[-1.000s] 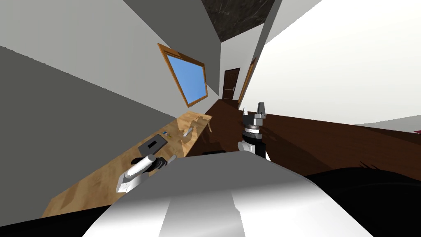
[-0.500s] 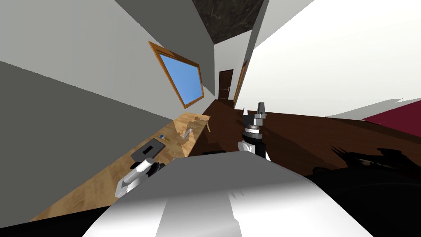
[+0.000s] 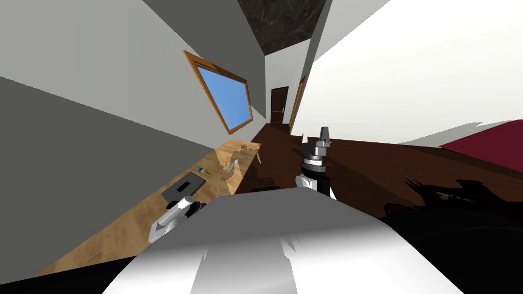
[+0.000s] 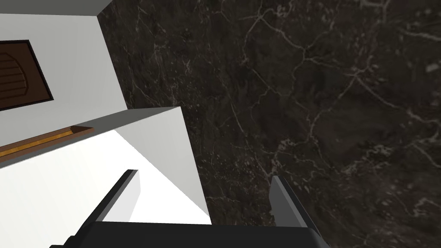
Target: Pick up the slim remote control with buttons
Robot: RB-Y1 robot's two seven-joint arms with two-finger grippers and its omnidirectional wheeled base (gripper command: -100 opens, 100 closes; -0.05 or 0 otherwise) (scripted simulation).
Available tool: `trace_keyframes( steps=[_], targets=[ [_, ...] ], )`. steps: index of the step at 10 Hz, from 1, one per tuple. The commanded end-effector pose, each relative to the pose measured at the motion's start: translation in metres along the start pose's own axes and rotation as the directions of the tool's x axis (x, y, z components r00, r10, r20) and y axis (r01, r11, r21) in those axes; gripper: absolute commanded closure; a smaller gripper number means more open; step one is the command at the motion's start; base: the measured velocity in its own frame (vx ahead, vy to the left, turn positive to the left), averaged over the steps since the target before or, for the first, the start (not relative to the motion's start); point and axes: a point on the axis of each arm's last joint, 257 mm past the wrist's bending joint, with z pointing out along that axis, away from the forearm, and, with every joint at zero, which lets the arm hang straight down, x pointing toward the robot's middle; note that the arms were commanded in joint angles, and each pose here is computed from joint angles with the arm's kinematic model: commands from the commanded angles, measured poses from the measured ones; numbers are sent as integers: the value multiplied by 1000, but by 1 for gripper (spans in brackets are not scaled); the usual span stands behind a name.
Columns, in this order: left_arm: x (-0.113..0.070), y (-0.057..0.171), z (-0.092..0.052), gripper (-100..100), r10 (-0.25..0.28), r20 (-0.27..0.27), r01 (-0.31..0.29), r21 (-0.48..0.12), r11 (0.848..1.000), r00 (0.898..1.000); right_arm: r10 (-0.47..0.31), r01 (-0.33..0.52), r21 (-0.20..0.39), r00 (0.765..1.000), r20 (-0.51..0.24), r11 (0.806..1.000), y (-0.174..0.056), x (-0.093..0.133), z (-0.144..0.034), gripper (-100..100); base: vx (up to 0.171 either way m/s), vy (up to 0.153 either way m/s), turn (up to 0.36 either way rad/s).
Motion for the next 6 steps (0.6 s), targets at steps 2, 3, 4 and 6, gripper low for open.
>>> trace_keyframes(
  steps=[2,3,4,6],
  targets=[
    [10,4,12,-100,-2,-2,2,5,1000,1000,0,0,0,1000,0,1000,0,0,0,0,-31,24,-8],
    [8,4,9,-100,-1,-1,1,2,1000,1000,0,0,0,1000,0,1000,0,0,0,0,-15,12,-5],
    [8,3,10,100,-1,-2,1,4,1000,1000,0,0,0,1000,0,1000,0,0,0,0,0,0,0],
    [8,5,10,100,-2,-1,2,1,1000,1000,0,0,0,1000,0,1000,0,0,0,0,0,0,0]
  ],
)
